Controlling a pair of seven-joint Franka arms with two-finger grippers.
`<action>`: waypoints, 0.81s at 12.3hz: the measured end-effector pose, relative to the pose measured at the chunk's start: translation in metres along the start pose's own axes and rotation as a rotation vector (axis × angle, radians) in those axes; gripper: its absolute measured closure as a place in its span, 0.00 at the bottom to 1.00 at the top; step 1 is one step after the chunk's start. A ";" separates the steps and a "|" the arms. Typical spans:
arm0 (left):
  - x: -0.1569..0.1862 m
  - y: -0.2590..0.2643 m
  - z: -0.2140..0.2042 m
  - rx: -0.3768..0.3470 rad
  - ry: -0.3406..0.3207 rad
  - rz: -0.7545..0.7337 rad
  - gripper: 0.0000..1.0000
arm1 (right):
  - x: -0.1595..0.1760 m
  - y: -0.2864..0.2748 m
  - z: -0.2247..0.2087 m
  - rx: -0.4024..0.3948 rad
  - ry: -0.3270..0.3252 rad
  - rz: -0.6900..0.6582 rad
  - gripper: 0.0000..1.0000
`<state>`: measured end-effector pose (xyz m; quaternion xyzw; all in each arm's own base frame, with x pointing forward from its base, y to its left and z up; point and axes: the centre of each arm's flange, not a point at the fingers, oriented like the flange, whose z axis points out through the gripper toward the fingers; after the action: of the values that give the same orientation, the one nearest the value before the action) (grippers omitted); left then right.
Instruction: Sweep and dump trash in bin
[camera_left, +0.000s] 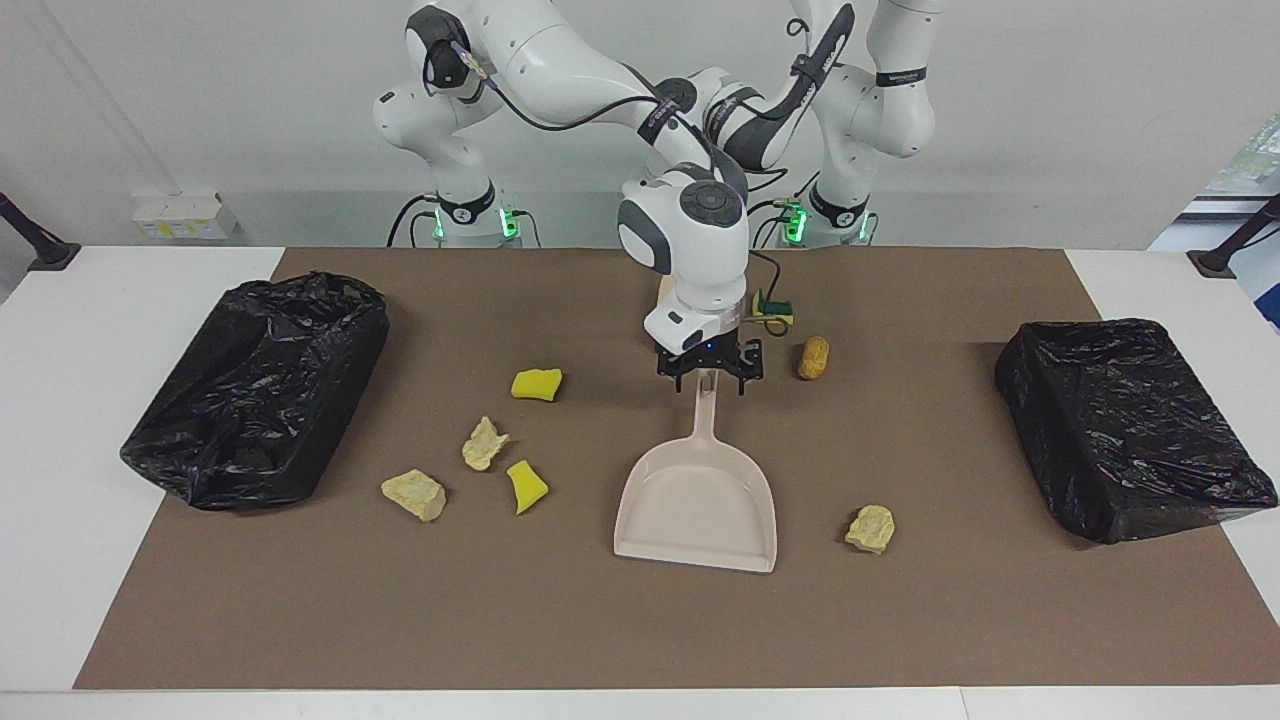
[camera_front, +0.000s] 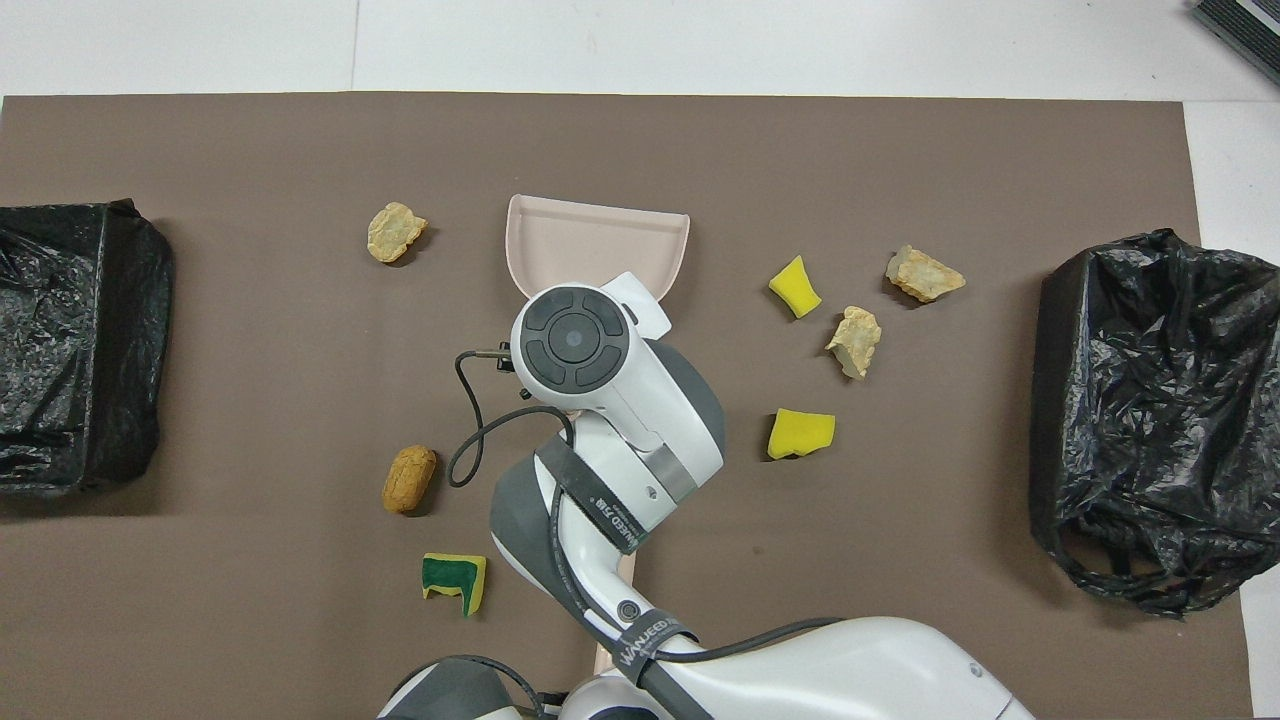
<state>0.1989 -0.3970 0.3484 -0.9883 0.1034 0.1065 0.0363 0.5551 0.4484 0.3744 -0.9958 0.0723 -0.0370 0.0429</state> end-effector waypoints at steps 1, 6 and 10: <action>-0.003 -0.002 -0.001 0.014 -0.014 0.003 0.72 | -0.001 0.001 0.004 -0.004 -0.008 0.003 0.03; -0.028 -0.021 -0.025 0.080 -0.081 0.080 0.72 | -0.003 0.003 0.008 -0.005 -0.016 0.045 0.26; -0.047 -0.044 -0.048 0.114 -0.131 0.146 0.72 | -0.002 0.003 0.008 0.000 -0.011 0.053 0.33</action>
<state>0.1732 -0.3492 0.4075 -0.9654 0.1782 0.1671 0.0913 0.5534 0.4464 0.3660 -0.9937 0.0981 -0.0302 0.0441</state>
